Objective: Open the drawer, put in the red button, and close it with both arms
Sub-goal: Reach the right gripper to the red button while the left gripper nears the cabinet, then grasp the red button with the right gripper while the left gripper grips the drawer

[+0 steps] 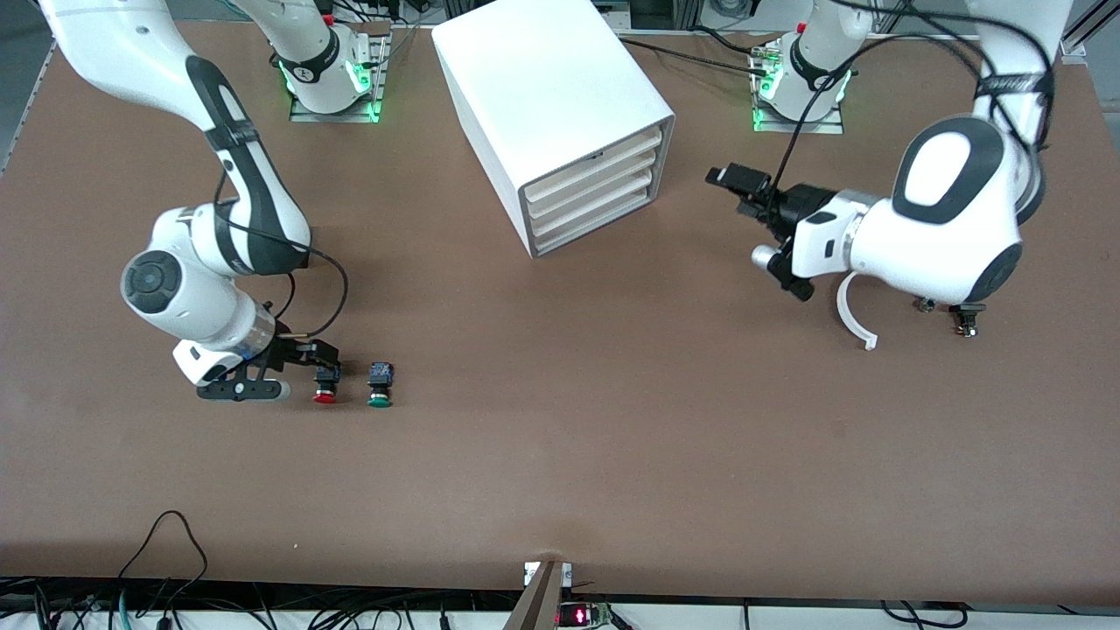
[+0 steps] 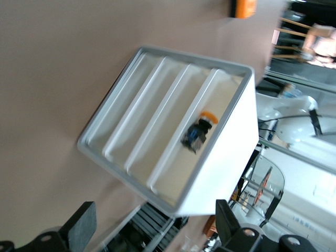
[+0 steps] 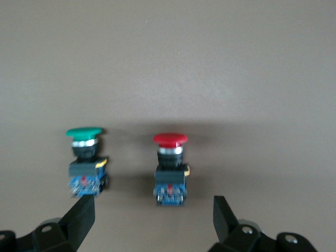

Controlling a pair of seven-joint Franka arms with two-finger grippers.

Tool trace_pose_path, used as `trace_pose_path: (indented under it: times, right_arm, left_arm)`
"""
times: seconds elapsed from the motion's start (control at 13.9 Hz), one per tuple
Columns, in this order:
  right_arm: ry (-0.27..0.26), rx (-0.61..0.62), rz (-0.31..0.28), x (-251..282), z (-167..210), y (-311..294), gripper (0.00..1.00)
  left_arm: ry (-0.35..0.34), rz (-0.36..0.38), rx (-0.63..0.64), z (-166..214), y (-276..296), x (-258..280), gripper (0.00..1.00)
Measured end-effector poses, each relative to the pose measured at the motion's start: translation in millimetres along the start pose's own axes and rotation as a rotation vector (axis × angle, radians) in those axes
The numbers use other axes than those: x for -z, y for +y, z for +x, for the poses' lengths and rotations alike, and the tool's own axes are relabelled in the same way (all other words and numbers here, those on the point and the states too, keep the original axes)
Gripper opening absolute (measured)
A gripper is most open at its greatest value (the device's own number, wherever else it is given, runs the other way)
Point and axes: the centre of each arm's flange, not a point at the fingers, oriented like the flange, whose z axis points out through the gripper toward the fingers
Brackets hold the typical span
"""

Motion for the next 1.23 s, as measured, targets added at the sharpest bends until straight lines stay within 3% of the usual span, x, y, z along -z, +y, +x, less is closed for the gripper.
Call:
trace_pose_path:
  times: [0.14, 0.29, 0.65, 0.72, 0.94, 1.01, 1.08, 1.23]
  right_arm:
    - [0.010, 0.001, 0.003, -27.8, -5.5, 2.4, 1.00]
    - [0.020, 0.003, 0.003, -47.3, -7.5, 7.5, 1.00]
    - [0.011, -0.002, 0.001, -64.7, -10.5, 14.6, 0.96]
    - [0.012, -0.002, 0.001, -64.7, -10.4, 14.9, 0.88]
    - [0.013, -0.003, 0.001, -64.5, -10.2, 15.0, 0.52]
    - [0.015, -0.003, 0.002, -64.0, -9.8, 15.1, 0.41]
    - [0.018, -0.003, 0.002, -63.4, -9.1, 15.1, 0.41]
    - [0.024, -0.003, 0.003, -62.1, -7.8, 15.0, 0.41]
  left_arm:
    - [0.064, -0.068, -0.100, 20.2, -33.2, -26.9, 1.00]
    - [0.115, -0.161, -0.111, 22.6, -55.0, -68.5, 1.00]
    - [0.108, -0.205, -0.224, -3.7, -91.5, -134.7, 1.00]
    - [0.121, -0.215, -0.231, -6.2, -95.3, -138.4, 0.98]
    - [0.224, -0.248, -0.292, -11.1, -106.4, -170.4, 0.95]
    - [0.250, -0.264, -0.313, -15.3, -109.7, -185.2, 0.85]
    - [0.258, -0.276, -0.321, -21.0, -113.8, -196.5, 0.79]
    - [0.250, -0.285, -0.316, -31.1, -122.4, -207.9, 0.78]
